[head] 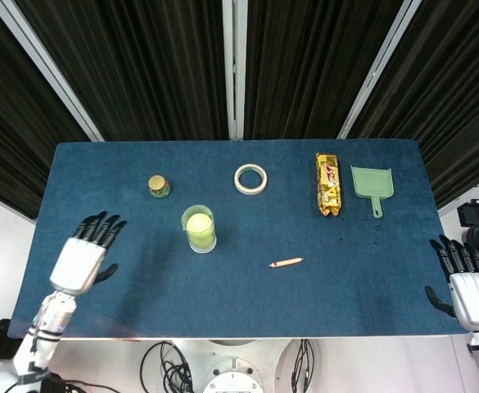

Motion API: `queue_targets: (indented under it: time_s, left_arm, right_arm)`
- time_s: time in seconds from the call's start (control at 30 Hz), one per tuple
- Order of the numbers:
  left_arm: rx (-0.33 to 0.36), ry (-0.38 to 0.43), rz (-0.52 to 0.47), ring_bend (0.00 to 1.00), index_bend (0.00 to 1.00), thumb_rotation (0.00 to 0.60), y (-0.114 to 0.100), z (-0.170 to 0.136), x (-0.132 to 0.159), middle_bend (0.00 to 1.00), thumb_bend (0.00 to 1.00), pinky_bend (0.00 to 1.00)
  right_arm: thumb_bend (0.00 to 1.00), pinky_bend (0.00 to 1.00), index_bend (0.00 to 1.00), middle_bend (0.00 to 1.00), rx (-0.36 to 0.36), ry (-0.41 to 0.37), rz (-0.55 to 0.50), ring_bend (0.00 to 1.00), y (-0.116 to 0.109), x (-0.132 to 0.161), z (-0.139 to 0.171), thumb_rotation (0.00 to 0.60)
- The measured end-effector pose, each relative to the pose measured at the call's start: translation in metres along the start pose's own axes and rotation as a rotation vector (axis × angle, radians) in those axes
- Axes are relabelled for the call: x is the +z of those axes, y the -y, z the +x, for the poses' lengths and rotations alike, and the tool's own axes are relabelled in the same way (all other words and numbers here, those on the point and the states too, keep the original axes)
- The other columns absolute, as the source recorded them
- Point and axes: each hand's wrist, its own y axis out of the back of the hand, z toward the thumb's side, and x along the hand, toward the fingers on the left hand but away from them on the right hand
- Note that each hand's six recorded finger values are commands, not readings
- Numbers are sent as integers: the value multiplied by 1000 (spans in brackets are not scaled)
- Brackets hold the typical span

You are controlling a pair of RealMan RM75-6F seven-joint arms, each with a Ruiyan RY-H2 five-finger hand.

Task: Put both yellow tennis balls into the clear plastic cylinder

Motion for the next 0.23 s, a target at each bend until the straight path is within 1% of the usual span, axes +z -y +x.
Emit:
queue_targets:
  time_s: [0.1,0.23]
  left_arm:
    - [-19,-92,27,7,139,600,8,-29,-33,74,157,128]
    - [-48,-174,-16,0,130,600,16,-48,-60,64,157,121]
  right_arm:
    - [270,0,0,0,-9,10,34,0,1,-5,1,600]
    - [272,0,0,0,-8,39,48,0,4,-10,2,600]
